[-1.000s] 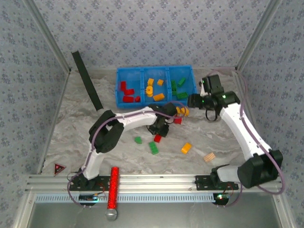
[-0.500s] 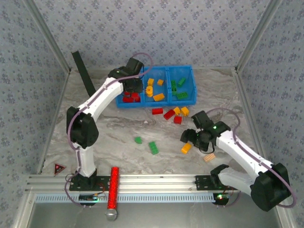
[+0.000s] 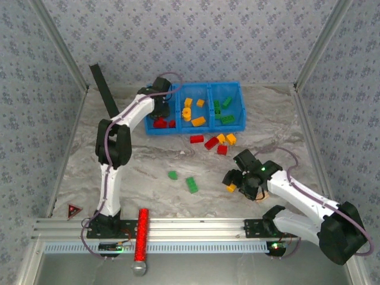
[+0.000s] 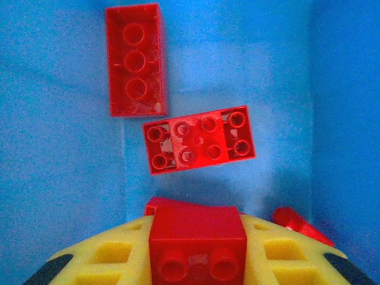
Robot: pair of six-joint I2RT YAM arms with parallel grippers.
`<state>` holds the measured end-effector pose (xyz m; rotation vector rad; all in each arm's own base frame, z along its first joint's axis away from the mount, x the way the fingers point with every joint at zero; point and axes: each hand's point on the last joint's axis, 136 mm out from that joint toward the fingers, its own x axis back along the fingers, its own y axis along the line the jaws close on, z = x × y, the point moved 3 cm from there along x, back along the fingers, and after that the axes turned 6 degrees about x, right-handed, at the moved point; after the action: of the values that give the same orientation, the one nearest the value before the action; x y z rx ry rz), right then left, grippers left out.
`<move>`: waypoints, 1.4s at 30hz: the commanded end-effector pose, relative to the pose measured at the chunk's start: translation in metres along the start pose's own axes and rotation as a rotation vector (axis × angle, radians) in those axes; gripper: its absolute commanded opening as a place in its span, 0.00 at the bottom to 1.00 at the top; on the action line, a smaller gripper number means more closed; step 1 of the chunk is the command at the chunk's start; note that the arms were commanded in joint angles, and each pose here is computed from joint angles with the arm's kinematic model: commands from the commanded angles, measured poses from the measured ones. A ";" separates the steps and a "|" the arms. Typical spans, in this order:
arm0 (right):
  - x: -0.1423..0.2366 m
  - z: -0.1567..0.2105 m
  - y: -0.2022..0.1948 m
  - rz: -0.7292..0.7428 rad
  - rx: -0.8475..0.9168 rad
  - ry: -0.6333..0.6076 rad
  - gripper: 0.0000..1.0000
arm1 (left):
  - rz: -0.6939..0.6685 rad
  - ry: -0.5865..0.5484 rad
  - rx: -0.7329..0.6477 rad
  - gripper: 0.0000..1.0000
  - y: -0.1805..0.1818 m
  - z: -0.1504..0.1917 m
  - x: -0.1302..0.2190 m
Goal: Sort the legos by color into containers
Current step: Place the lego in the container, then pick up the lego from the bottom-center of the table.
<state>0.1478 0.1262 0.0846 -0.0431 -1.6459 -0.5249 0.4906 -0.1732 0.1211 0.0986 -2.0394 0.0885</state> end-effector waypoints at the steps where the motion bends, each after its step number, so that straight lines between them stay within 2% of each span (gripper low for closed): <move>1: -0.005 -0.003 0.000 0.013 -0.025 -0.018 0.86 | 0.030 -0.021 0.015 0.26 -0.007 -0.009 0.005; 5: -0.009 -0.004 0.003 0.009 -0.015 -0.014 0.87 | 0.027 -0.004 0.018 0.32 -0.006 -0.005 0.001; 10: -0.011 -0.006 0.004 0.007 -0.008 -0.024 0.88 | 0.052 -0.034 0.023 0.45 -0.008 -0.009 0.010; 15: -0.016 -0.010 0.004 0.028 -0.002 -0.008 0.84 | 0.056 -0.067 -0.010 0.57 -0.009 -0.015 0.023; 21: -0.022 -0.019 0.010 0.036 0.027 -0.017 0.75 | 0.117 -0.148 -0.015 0.61 -0.016 -0.037 0.061; 24: -0.023 -0.023 0.008 0.048 0.025 -0.029 0.69 | 0.134 -0.201 -0.061 0.62 -0.023 -0.046 0.087; 29: -0.029 -0.031 0.003 0.068 0.032 -0.018 0.65 | 0.150 -0.261 -0.132 0.63 -0.036 -0.055 0.131; 33: -0.036 -0.038 0.004 0.096 0.093 -0.004 0.59 | 0.160 -0.319 -0.174 0.64 -0.042 -0.055 0.161; 39: -0.050 -0.044 0.015 0.111 0.179 0.026 0.33 | 0.118 -0.327 -0.212 0.66 -0.034 -0.047 0.185; 42: -0.045 -0.049 0.025 0.107 0.254 0.020 0.30 | 0.103 -0.324 -0.190 0.66 -0.020 -0.036 0.196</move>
<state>0.1784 0.1225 0.0470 -0.0772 -1.5540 -0.2544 0.4567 -0.2168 0.2954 -0.1716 -2.3598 -0.0348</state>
